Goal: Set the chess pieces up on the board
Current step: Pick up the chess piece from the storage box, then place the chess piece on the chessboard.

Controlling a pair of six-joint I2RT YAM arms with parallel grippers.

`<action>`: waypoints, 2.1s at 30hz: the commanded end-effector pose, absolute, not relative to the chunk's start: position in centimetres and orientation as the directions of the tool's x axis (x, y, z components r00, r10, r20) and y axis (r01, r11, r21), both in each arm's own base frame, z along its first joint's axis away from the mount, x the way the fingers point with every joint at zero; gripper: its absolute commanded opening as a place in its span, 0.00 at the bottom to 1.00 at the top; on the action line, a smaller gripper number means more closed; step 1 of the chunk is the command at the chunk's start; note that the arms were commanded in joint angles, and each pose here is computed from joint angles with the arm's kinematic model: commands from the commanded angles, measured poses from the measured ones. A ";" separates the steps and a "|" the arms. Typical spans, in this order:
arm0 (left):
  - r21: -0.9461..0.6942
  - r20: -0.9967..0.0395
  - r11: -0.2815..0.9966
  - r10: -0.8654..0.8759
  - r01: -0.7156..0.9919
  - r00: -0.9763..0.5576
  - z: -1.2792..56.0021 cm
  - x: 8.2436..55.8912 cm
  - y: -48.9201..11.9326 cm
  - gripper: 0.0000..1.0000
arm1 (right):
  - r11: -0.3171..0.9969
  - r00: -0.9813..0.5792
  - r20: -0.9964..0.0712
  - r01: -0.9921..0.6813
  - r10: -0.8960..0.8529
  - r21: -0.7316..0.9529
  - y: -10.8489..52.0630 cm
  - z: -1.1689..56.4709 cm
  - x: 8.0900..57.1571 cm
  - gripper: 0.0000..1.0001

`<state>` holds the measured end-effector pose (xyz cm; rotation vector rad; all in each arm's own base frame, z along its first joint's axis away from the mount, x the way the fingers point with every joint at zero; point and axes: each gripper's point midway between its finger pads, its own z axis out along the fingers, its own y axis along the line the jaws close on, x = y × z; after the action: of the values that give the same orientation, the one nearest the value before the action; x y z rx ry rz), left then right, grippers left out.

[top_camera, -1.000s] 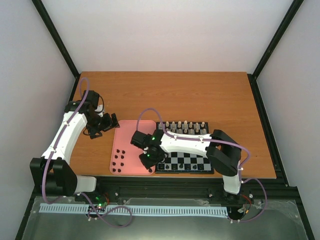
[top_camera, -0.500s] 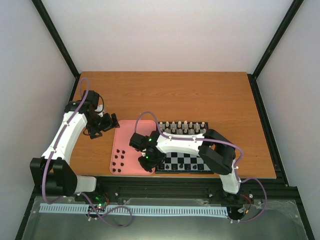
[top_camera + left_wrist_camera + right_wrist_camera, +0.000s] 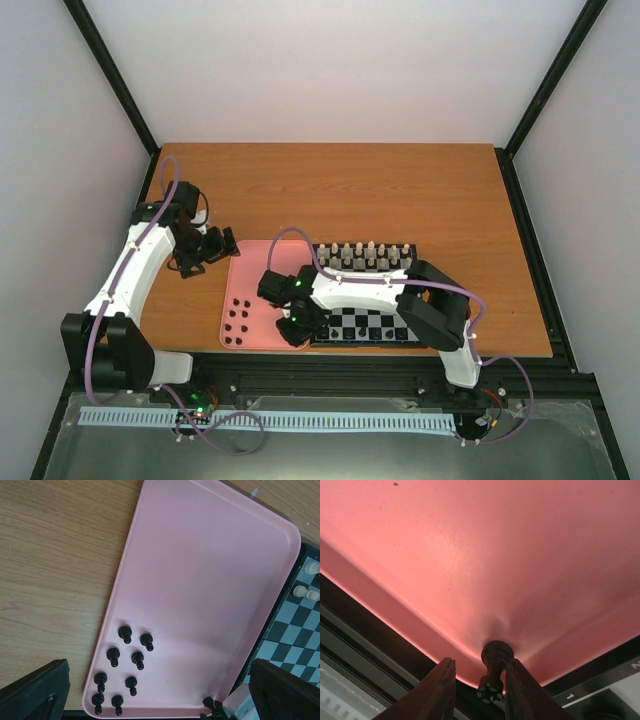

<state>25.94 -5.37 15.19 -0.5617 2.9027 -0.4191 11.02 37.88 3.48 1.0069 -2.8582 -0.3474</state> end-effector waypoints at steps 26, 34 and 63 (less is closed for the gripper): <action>-0.311 -0.123 0.897 -0.365 -0.314 -0.923 15.6 26.0 -5.4 1.00 | 0.819 -0.836 -0.215 -0.543 -0.505 0.188 37.6 12.3 16.9 0.03; -0.330 -0.126 0.892 -0.365 -0.308 -0.923 15.9 26.1 -5.7 1.00 | 0.953 -0.950 -0.183 -0.276 -0.251 0.125 23.0 11.8 20.6 0.03; -0.344 -0.111 0.888 -0.360 -0.304 -0.926 15.8 25.9 -6.0 1.00 | 0.992 -0.998 0.023 0.067 0.065 0.104 10.4 5.7 13.3 0.03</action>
<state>25.58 -5.87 14.98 -0.5598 2.9140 -0.4621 13.97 10.81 6.13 -0.0658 -3.1356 -0.1678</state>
